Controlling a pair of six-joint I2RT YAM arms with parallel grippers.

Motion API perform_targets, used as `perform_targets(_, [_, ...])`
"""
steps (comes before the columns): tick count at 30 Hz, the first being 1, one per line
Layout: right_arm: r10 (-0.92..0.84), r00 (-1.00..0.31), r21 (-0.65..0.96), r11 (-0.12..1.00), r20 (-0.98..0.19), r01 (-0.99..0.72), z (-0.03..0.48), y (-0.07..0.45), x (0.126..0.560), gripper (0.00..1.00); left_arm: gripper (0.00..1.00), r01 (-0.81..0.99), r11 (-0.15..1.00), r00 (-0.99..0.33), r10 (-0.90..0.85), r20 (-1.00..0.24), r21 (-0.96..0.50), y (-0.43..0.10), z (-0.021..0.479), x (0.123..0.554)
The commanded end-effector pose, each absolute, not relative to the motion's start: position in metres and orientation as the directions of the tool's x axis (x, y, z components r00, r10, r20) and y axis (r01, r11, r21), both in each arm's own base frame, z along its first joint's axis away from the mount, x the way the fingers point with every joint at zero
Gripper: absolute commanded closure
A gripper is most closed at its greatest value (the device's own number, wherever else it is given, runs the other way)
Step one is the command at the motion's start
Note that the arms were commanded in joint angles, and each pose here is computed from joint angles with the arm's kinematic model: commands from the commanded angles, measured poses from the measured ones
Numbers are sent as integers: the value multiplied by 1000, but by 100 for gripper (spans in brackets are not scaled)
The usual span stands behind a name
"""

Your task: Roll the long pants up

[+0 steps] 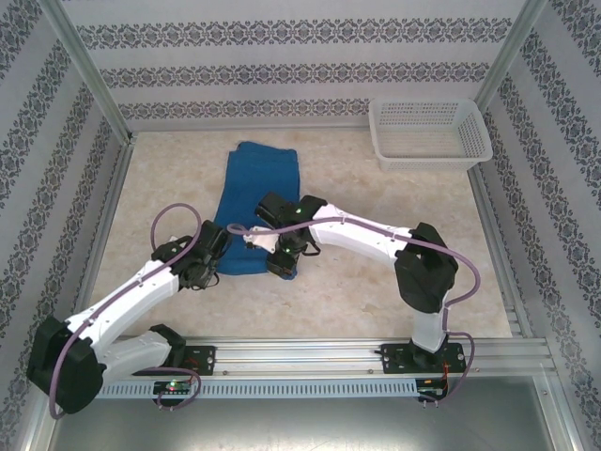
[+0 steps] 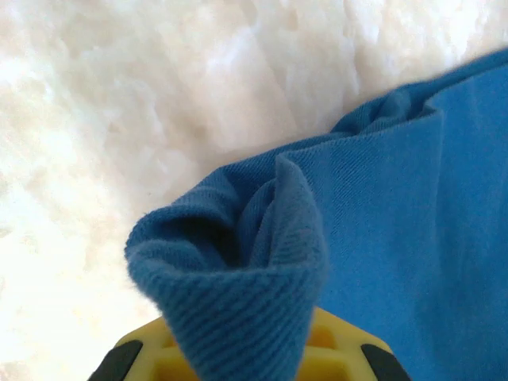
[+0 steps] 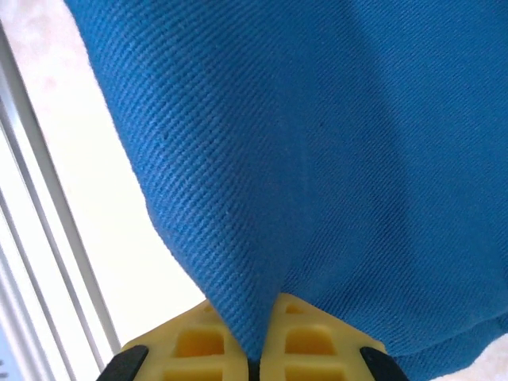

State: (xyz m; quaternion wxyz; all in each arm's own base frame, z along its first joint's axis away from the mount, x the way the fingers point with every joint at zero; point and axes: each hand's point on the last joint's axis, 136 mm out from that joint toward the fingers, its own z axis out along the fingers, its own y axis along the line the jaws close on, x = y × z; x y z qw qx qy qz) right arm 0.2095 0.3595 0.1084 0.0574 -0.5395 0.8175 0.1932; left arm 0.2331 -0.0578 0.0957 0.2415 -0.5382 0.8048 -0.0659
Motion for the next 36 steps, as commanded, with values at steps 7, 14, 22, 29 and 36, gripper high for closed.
perform_targets(7, [-811, -558, 522, 403, -178, -752, 98, 355, 234, 100, 100, -870, 452, -354, -851, -387, -199, -58, 89, 275])
perform_targets(14, [-781, -610, 552, 453, -132, -700, 80, 338, 258, 100, 100, -884, 445, -358, -842, -403, -145, -46, 85, 294])
perform_targets(22, [-735, -653, 488, 509, -183, -709, 89, 327, 295, 78, 100, -892, 447, -382, -824, -418, -66, -21, 73, 317])
perform_targets(29, [-751, -548, 111, 549, -370, -828, 133, 329, 303, 23, 100, -886, 463, -419, -832, -364, -36, -32, 51, 341])
perform_targets(36, [-848, -336, -211, 447, -411, -869, 132, 360, 246, 22, 100, -879, 472, -430, -844, -322, -63, -45, 40, 362])
